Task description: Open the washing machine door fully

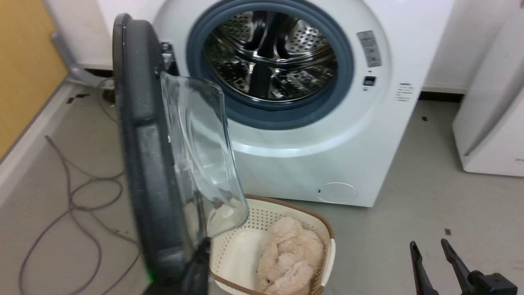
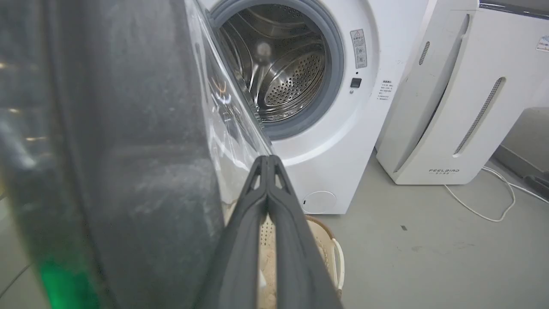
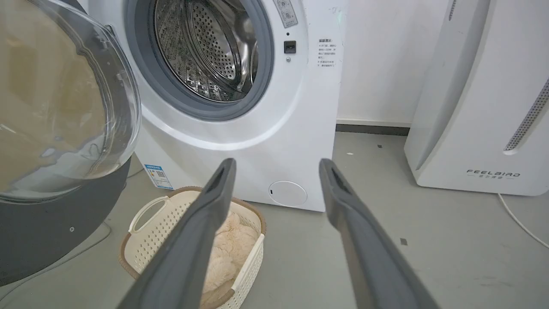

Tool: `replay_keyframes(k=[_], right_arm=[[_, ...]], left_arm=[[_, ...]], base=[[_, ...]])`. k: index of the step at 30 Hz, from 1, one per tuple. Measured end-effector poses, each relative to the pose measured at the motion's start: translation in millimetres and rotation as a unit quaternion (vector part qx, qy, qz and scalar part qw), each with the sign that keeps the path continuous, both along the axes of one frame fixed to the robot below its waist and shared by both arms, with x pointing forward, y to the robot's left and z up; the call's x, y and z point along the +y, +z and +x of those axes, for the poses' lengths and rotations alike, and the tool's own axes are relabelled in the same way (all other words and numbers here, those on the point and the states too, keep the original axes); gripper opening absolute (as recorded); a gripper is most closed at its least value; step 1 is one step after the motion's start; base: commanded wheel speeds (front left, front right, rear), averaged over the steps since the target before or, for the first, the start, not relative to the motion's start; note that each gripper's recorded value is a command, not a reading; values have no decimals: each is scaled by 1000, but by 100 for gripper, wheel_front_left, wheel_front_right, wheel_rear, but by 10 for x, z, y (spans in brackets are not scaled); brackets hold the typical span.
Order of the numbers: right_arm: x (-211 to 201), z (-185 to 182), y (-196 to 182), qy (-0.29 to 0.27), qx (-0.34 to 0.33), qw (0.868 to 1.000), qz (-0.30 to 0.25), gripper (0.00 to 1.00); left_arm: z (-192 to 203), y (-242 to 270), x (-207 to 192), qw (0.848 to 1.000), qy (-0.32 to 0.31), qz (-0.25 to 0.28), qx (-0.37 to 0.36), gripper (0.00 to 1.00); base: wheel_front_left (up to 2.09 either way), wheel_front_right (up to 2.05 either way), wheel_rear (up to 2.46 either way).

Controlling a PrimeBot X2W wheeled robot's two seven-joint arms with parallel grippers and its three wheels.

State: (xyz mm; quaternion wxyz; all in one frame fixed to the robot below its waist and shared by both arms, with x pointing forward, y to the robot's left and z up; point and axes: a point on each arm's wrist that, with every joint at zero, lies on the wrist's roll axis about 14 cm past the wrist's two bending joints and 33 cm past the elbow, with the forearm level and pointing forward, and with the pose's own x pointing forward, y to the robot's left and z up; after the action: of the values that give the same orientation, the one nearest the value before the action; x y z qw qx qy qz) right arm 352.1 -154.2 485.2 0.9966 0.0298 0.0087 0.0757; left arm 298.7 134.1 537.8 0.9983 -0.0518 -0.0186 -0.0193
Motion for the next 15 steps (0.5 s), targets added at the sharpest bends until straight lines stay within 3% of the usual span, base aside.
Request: replay_keyframes(k=[7,15], right_arm=[[199,107,-3,31,1,1000,-1,100],[303,141,-2,47,3,999,-2,100]], left_arm=[[-102,56,742,992,121,25,-19,0],[-296,-8,1633,970,237,50,-22,0]], base=[[0,0,0],[0,0,0]])
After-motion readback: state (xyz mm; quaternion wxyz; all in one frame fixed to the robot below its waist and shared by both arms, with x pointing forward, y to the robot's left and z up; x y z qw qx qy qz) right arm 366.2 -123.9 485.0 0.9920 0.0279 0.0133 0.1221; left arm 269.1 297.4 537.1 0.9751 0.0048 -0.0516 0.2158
